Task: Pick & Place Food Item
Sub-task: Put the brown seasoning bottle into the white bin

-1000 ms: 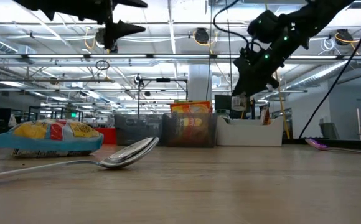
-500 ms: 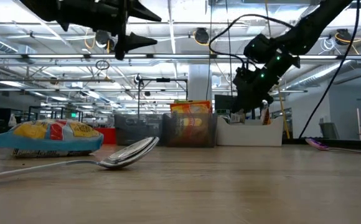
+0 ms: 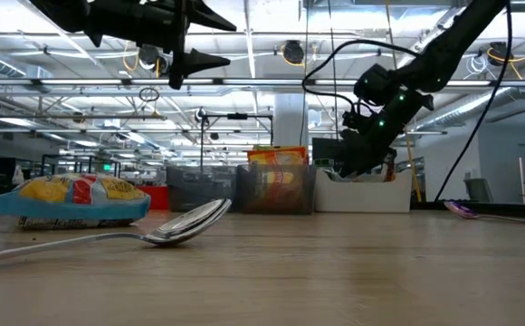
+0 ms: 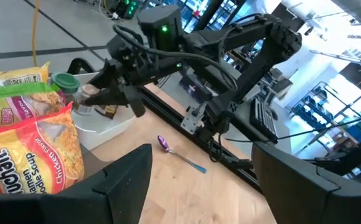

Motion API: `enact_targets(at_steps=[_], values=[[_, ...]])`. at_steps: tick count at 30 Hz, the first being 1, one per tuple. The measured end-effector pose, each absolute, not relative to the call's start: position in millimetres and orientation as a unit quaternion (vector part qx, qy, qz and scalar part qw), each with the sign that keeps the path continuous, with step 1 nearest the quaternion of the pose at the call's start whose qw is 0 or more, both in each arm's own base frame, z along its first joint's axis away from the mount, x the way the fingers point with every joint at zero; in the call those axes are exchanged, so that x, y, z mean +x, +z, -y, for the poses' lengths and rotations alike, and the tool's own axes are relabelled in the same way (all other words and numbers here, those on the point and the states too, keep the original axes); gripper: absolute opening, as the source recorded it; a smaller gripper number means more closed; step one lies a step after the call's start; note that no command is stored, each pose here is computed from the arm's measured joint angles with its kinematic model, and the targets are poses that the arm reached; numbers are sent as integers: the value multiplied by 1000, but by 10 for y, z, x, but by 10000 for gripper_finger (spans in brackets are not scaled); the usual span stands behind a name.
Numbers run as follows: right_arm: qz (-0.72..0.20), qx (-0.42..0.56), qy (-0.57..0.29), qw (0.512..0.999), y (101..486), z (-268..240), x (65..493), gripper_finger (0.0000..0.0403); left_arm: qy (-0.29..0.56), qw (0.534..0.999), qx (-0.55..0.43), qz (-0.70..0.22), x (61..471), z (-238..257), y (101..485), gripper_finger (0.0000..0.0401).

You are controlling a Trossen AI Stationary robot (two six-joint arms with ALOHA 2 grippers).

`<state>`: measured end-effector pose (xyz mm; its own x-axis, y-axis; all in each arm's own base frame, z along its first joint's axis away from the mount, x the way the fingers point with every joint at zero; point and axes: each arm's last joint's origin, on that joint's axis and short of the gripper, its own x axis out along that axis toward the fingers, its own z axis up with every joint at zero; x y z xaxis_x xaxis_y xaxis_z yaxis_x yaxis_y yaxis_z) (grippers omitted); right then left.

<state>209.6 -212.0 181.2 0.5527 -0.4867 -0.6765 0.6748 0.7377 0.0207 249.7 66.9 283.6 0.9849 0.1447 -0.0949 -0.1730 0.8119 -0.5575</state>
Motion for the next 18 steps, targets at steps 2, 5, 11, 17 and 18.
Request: enact_targets(at_steps=[2,5,11,17,18], values=[[-333,140,-337,869,1803,2143,2088,168,83,952,-295,-24,2497,-669,2837,282],[-331,134,-340,870,1810,2169,2070,168,84,951,-297,-23,2497,-671,2836,282],[-334,127,-345,868,1803,2211,2033,168,88,950,-298,-21,2494,-683,2840,282],[-346,131,-343,863,1711,2242,2045,168,97,950,-296,-17,2493,-690,2842,282],[-348,133,-343,862,1698,2243,2046,168,97,950,-296,-17,2493,-690,2842,282]])
